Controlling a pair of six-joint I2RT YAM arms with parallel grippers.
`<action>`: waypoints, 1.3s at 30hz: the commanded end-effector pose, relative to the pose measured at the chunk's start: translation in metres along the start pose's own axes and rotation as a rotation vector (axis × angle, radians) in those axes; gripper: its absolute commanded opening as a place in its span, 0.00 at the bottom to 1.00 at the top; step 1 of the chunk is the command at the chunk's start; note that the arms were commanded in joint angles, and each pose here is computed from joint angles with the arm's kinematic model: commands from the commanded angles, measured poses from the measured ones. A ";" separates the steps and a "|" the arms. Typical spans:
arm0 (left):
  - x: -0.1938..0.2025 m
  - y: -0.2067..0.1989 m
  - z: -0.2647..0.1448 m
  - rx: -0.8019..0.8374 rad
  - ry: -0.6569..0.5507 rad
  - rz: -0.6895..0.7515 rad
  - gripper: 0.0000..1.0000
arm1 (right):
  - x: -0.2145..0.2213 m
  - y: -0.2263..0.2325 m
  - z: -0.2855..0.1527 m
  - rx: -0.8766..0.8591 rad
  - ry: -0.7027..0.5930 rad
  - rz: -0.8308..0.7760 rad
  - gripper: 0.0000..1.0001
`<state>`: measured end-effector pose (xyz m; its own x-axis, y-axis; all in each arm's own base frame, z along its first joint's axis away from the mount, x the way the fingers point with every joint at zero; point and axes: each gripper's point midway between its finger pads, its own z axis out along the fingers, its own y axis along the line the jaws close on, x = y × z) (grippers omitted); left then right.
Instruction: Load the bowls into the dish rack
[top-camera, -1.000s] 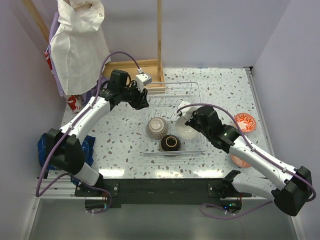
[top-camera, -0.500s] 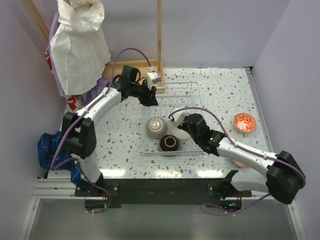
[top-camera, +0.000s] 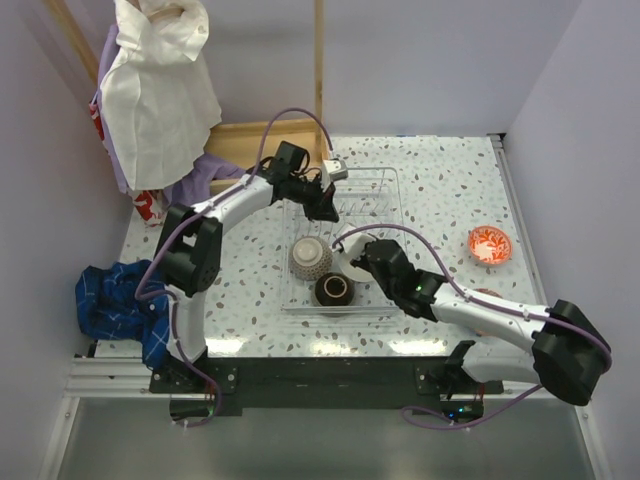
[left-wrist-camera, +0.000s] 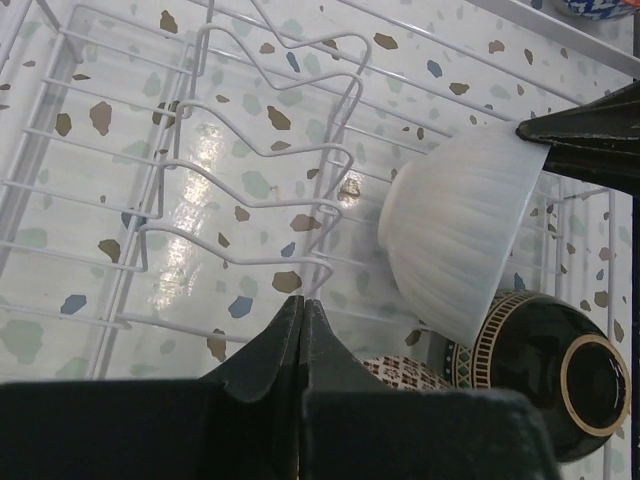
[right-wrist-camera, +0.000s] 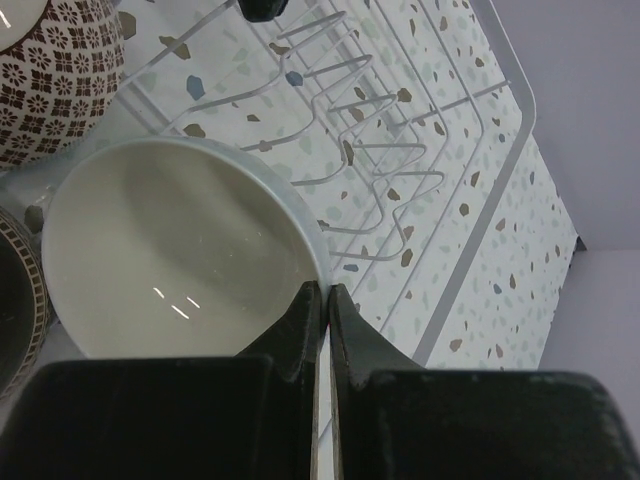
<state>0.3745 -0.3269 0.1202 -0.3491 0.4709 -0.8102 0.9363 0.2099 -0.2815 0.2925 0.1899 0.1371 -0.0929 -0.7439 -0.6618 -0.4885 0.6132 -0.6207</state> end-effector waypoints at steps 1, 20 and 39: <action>-0.030 -0.002 0.012 0.051 -0.092 0.097 0.00 | -0.010 0.024 -0.002 -0.082 -0.071 0.034 0.00; -0.019 -0.053 0.045 0.233 -0.081 0.161 0.00 | -0.008 0.047 -0.004 -0.205 -0.033 -0.032 0.32; -0.011 -0.097 0.040 0.371 -0.043 0.193 0.00 | -0.032 0.014 -0.068 -0.315 0.025 0.066 0.54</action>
<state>0.3110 -0.3804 0.1040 -0.2194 0.4765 -0.8513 0.9476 -0.1037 -0.3023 0.2457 0.2091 0.1503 -0.1195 -0.7540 -0.6458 -0.7072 0.5212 -0.4777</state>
